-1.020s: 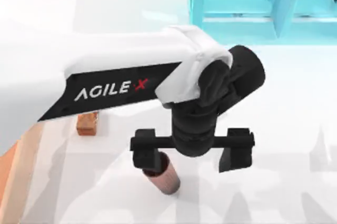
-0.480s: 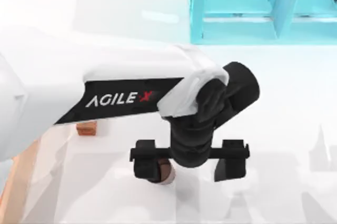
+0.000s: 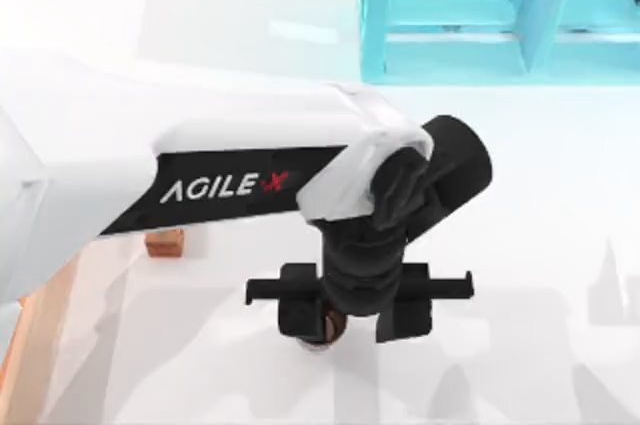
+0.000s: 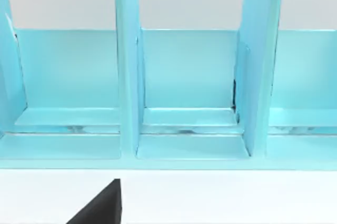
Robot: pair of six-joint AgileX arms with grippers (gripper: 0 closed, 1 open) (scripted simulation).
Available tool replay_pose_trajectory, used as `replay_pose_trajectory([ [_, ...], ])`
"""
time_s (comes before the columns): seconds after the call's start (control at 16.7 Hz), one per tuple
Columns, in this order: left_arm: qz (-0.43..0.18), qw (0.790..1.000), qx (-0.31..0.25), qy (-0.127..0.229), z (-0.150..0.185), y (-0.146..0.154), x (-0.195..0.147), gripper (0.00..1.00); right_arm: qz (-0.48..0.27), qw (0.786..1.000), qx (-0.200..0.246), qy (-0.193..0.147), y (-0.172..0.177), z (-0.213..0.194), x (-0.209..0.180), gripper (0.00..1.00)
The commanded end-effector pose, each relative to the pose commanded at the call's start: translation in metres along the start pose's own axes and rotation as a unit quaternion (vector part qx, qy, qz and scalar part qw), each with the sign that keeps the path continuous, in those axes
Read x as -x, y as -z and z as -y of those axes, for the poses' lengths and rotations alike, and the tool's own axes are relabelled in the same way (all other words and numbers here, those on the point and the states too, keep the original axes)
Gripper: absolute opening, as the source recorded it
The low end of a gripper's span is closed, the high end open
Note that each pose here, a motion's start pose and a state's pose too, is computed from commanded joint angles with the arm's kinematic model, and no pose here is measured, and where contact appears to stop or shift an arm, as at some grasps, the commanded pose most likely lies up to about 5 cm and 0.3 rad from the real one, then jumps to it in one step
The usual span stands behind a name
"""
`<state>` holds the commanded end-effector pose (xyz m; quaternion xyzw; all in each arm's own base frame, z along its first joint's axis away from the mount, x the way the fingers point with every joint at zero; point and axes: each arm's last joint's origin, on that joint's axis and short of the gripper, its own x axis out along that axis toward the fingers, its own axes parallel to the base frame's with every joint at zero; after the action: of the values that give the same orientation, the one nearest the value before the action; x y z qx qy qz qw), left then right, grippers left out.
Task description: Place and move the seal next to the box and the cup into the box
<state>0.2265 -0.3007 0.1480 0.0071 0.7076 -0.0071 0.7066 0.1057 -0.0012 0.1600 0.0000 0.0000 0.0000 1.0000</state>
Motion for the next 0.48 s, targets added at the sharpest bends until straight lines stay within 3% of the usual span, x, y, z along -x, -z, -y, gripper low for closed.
replay_pose_trajectory([
  [0.18,0.0,1.0,0.0,0.0,0.0,0.0,0.0,0.02,0.0,1.0,0.0,0.0,0.0,0.0,0.0,1.0],
  [0.48,0.0,1.0,0.0,0.0,0.0,0.0,0.0,0.0,0.0,1.0,0.0,0.0,0.0,0.0,0.0,1.0],
])
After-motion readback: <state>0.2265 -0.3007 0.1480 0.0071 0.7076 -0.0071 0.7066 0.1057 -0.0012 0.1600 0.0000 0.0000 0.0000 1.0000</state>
